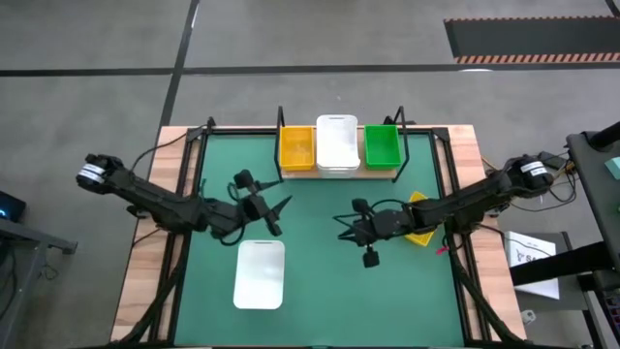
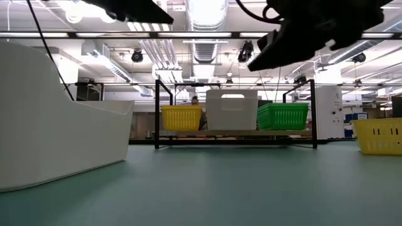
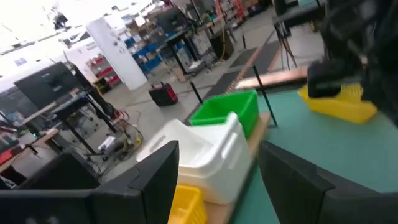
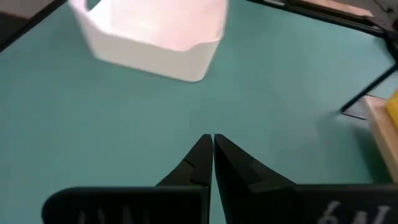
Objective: Stack baskets on shelf by color
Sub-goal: Stack the yellow bin on top of the yellow bin on the shelf
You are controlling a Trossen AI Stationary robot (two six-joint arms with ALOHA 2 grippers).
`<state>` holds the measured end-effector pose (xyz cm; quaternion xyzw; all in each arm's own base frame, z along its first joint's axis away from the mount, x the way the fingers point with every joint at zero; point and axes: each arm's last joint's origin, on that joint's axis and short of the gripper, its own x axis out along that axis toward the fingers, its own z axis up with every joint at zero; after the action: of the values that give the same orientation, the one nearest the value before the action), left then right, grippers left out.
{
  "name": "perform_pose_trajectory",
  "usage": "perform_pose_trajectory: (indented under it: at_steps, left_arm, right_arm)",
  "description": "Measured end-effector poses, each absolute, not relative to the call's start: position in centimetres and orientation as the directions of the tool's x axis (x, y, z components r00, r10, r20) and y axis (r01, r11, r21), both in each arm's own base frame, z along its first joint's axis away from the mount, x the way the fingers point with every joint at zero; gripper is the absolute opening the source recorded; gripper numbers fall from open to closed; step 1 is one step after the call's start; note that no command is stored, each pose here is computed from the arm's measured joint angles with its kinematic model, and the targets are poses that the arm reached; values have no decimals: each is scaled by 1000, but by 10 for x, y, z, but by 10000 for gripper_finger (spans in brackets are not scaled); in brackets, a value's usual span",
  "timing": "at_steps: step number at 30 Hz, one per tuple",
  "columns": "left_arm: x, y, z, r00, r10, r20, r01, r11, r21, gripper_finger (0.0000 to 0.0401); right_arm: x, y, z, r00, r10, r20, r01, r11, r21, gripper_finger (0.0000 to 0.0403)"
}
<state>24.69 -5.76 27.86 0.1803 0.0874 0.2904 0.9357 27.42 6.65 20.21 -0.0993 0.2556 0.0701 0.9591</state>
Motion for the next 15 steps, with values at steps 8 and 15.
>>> perform_pose_trajectory:
  at_steps: [8,15]
  left_arm:
    - [271,-67,258,824,554,-119,-485,798,357,203]
    - [286,-73,260,854,508,-115,-450,831,326,203]
  right_arm:
    - [261,75,186,833,115,-542,-247,953,-177,9]
    - [254,74,175,842,122,-525,-271,937,-219,9]
